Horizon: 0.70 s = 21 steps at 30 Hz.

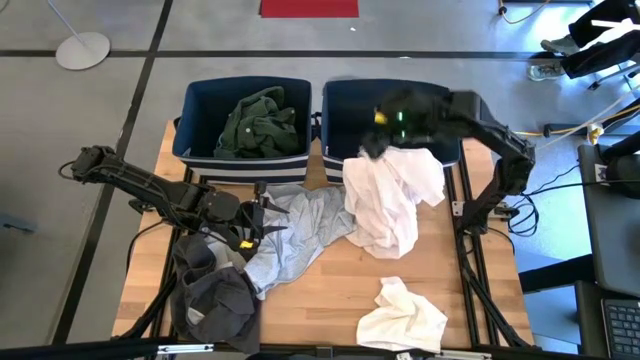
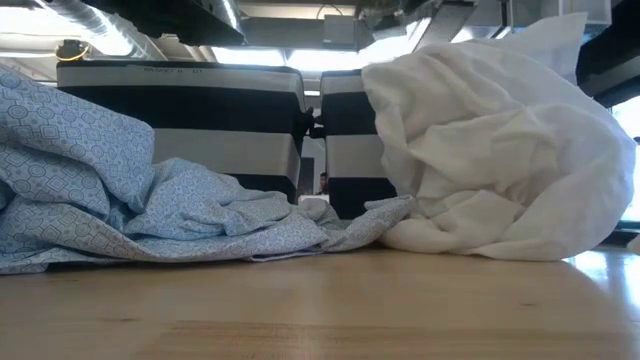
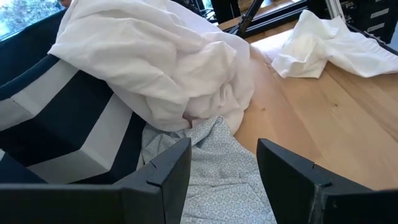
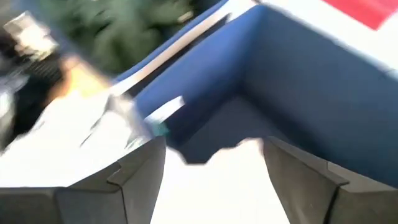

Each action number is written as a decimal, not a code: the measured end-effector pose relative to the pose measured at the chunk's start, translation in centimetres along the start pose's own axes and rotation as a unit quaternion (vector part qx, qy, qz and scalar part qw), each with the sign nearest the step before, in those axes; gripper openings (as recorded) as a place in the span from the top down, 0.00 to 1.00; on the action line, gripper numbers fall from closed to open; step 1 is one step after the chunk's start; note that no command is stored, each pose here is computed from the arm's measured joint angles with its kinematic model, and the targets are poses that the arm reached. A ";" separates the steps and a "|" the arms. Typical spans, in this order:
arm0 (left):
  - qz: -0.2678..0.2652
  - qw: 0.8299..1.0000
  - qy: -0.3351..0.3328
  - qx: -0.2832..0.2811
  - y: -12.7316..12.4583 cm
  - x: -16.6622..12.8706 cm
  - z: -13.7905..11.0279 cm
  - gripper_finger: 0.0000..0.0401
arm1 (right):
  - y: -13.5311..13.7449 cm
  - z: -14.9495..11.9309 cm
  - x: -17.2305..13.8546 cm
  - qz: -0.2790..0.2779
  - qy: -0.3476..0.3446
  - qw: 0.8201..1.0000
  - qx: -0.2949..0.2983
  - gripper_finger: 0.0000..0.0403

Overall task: Sort clothes
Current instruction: Put the white dress into the right laundry bin

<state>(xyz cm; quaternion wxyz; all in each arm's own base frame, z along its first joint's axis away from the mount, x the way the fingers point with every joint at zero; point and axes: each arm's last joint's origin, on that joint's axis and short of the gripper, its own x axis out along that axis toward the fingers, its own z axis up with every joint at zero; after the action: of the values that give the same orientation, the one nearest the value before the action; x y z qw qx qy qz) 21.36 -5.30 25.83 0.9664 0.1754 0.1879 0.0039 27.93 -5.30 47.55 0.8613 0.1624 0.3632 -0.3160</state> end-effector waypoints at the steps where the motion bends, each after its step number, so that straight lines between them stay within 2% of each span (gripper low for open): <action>1: 0.000 1.000 0.000 0.000 0.0 0.0 0.0 0.57 | 0.9 -0.6 -0.4 0.010 0.009 1.000 -0.014 0.32; 6: 0.000 1.000 0.000 -0.002 0.0 0.0 0.0 0.57 | 4.8 -4.2 -1.9 0.024 0.050 0.997 -0.048 0.32; 14: 0.000 1.000 0.000 -0.007 0.0 0.0 0.0 0.57 | 9.6 -10.3 -1.6 0.026 0.105 0.991 -0.082 0.32; 17: 0.000 1.000 0.000 -0.009 0.0 0.0 0.0 0.57 | 10.7 -12.7 -0.5 0.005 0.136 0.986 -0.095 0.32; 21: 0.000 1.000 0.000 -0.010 0.0 0.0 0.0 0.57 | 10.2 -15.8 0.9 -0.024 0.191 0.978 -0.078 0.32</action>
<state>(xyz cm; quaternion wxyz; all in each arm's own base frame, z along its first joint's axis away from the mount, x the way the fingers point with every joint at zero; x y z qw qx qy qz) 21.36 -5.30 25.83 0.9681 0.1661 0.1876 0.0056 26.92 10.01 36.64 0.7779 0.1432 0.5487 -0.2706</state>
